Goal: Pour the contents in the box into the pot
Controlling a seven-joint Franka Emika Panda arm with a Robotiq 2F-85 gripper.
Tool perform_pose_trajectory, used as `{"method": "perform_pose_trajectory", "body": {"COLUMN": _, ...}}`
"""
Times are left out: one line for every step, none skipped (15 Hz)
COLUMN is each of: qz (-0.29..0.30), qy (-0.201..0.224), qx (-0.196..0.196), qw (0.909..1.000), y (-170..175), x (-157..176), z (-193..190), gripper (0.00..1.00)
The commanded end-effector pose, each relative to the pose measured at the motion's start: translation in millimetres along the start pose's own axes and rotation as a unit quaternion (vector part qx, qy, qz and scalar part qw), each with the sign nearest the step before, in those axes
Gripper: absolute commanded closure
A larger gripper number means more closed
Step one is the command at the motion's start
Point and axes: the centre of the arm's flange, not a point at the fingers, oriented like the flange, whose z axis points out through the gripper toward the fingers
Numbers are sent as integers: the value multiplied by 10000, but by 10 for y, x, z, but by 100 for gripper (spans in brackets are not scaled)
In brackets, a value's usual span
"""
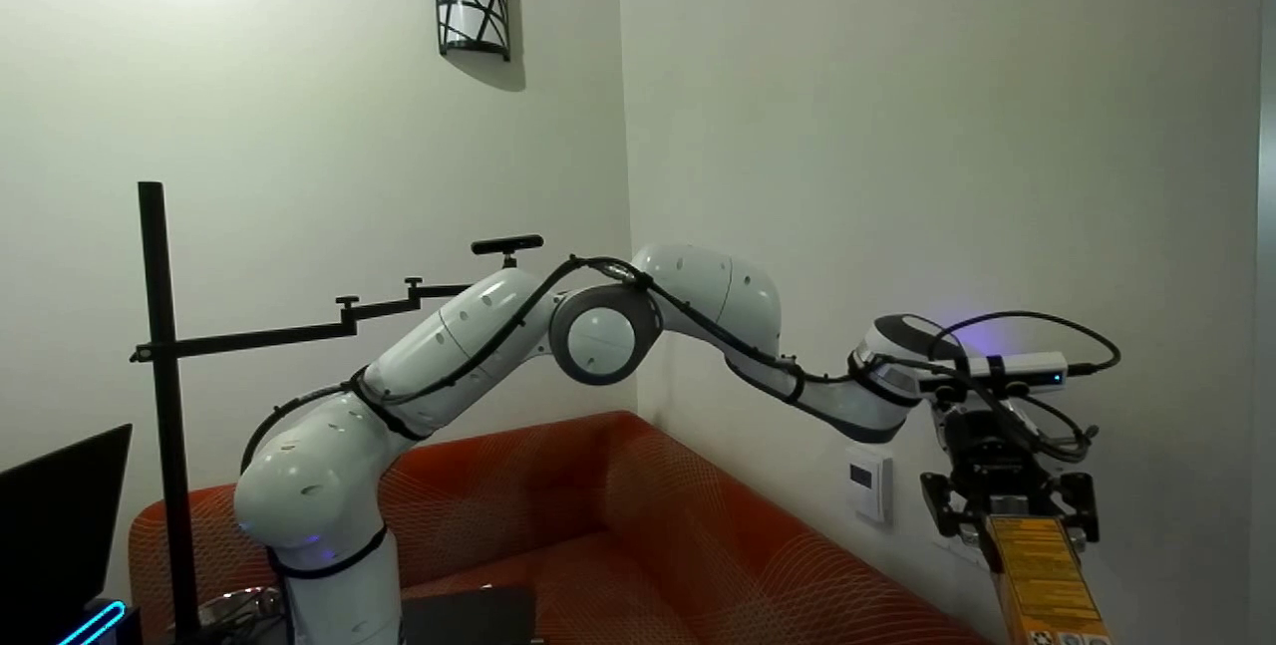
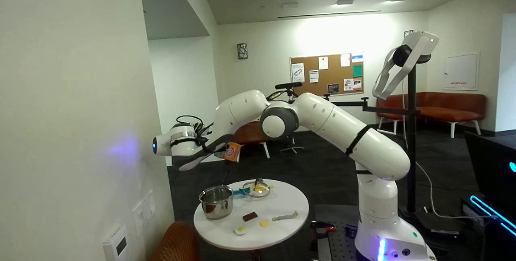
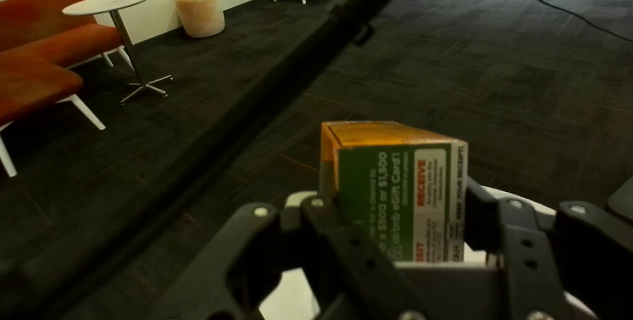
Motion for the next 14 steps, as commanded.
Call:
{"method": "perform_pose_trajectory", "body": {"qz": 29, "qy": -28, "qx": -19, "qw": 10000, "y": -116, "x": -218, "z": 61, "gripper": 72}}
{"method": "perform_pose_trajectory", "body": {"qz": -59, "qy": 141, "qx": 149, "qw": 9998, "y": -110, "x": -243, "z": 47, "gripper": 72}}
{"method": "perform_pose_trajectory", "body": {"qz": -1, "qy": 75, "qx": 95, "qw": 9999, "y": -117, "x": -220, "z": 73, "gripper": 72}}
{"method": "perform_pose_trajectory", "body": {"qz": -75, "qy": 221, "qx": 188, "qw": 9996, "y": -114, "x": -279, "z": 59, "gripper": 72}}
{"method": "perform_pose_trajectory", "body": {"qz": -283, "qy": 618, "qx": 468, "qw": 9966, "y": -104, "x": -400, "z": 23, "gripper": 72}}
{"method": "perform_pose_trajectory", "body": {"qz": -312, "qy": 725, "qx": 528, "qw": 9955, "y": -124, "x": -395, "z": 37, "gripper": 72}}
{"method": "perform_pose_trajectory", "body": {"qz": -214, "qy": 690, "qx": 521, "qw": 9960, "y": -141, "x": -351, "z": 60, "gripper": 72}}
{"method": "perform_pose_trajectory", "body": {"qz": -218, "qy": 835, "qx": 558, "qw": 9947, "y": -144, "x": -442, "z": 31, "gripper": 72}}
{"method": "perform_pose_trajectory", "body": {"qz": -250, "qy": 1014, "qx": 616, "qw": 9926, "y": -148, "x": -533, "z": 7, "gripper": 72}}
{"method": "perform_pose_trajectory", "body": {"qz": -69, "qy": 838, "qx": 486, "qw": 9953, "y": -157, "x": -474, "z": 35, "gripper": 72}}
{"method": "perform_pose_trajectory", "body": {"qz": -64, "qy": 888, "qx": 510, "qw": 9947, "y": -143, "x": -534, "z": 15, "gripper": 72}}
{"method": "perform_pose_trajectory", "body": {"qz": -95, "qy": 950, "qx": 545, "qw": 9939, "y": -152, "x": -569, "z": 3, "gripper": 72}}
{"method": "perform_pose_trajectory", "body": {"qz": 108, "qy": 718, "qx": 306, "qw": 9969, "y": -154, "x": -532, "z": 35, "gripper": 72}}
{"method": "perform_pose_trajectory", "body": {"qz": -8, "qy": 894, "qx": 507, "qw": 9947, "y": -131, "x": -587, "z": -8, "gripper": 72}}
